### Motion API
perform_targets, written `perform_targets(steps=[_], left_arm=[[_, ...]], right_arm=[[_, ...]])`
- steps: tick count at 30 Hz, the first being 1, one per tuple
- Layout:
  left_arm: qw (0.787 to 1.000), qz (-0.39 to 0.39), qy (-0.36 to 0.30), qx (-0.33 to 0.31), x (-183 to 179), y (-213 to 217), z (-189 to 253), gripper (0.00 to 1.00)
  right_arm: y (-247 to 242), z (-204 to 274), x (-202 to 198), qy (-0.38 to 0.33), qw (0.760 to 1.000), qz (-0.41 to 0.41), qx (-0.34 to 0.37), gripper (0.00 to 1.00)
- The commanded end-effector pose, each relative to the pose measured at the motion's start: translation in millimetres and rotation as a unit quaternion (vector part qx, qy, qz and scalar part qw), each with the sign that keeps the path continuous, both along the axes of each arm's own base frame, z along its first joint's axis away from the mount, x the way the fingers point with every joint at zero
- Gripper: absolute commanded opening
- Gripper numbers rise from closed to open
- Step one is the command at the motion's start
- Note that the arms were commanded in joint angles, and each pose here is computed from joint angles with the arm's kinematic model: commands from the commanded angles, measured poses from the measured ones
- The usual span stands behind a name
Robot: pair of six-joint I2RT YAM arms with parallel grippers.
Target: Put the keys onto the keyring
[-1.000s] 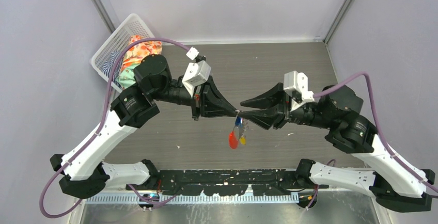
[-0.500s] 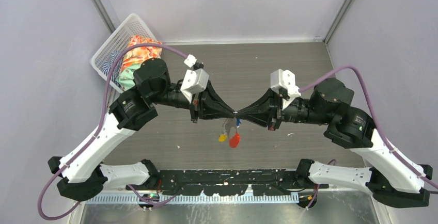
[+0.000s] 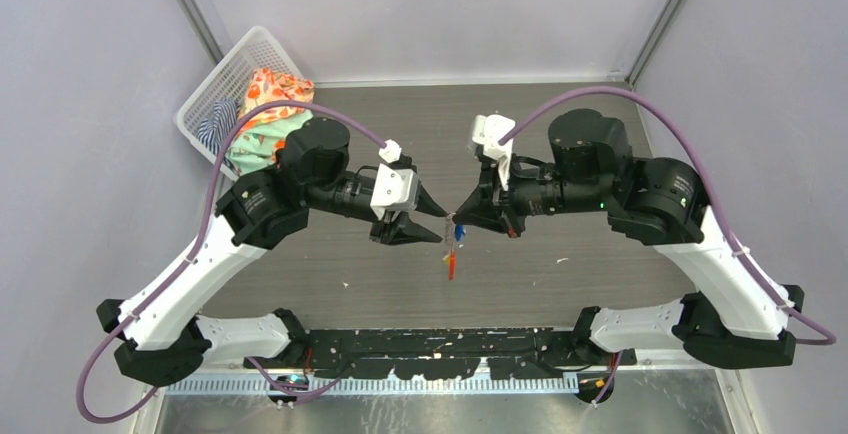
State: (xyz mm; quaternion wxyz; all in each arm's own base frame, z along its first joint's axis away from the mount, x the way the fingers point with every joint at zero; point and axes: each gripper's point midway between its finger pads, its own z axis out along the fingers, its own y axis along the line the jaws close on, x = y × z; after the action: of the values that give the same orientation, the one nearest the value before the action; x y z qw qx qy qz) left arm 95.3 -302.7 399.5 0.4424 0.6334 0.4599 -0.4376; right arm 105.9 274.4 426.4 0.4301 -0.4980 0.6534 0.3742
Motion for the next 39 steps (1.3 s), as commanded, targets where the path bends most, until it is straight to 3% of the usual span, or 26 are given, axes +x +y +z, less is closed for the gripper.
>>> perform_targets(steps=[1, 9, 15, 30, 34, 39], left_arm=[[0.999, 0.01, -0.039, -0.008, 5.0, 1.8, 12.6, 0.4], [0.999, 0.001, -0.035, -0.004, 3.0, -2.5, 8.0, 0.29], [1.0, -0.002, -0.029, 0.0, 2.4, -6.6, 3.9, 0.27], [0.998, 0.002, -0.056, 0.026, 9.3, -6.1, -8.8, 0.01], [0.997, 0.005, -0.058, 0.053, 14.0, -6.1, -16.9, 0.0], [0.998, 0.014, -0.043, 0.04, 13.0, -7.5, -14.5, 0.0]], right_arm=[[-8.2, -1.5, -0.5, -0.004, 1.0, -0.002, -0.026, 0.01], [0.2, -9.0, -0.2, 0.01, 0.999, 0.011, -0.041, 0.01], [8.8, -12.0, 0.1, 0.019, 0.998, 0.024, -0.046, 0.01], [10.3, -22.6, -1.4, 0.034, 0.997, 0.028, -0.062, 0.01], [12.3, -22.9, -4.4, 0.042, 0.997, 0.035, -0.062, 0.01], [9.5, -8.0, -9.6, 0.031, 0.999, 0.037, -0.023, 0.27]])
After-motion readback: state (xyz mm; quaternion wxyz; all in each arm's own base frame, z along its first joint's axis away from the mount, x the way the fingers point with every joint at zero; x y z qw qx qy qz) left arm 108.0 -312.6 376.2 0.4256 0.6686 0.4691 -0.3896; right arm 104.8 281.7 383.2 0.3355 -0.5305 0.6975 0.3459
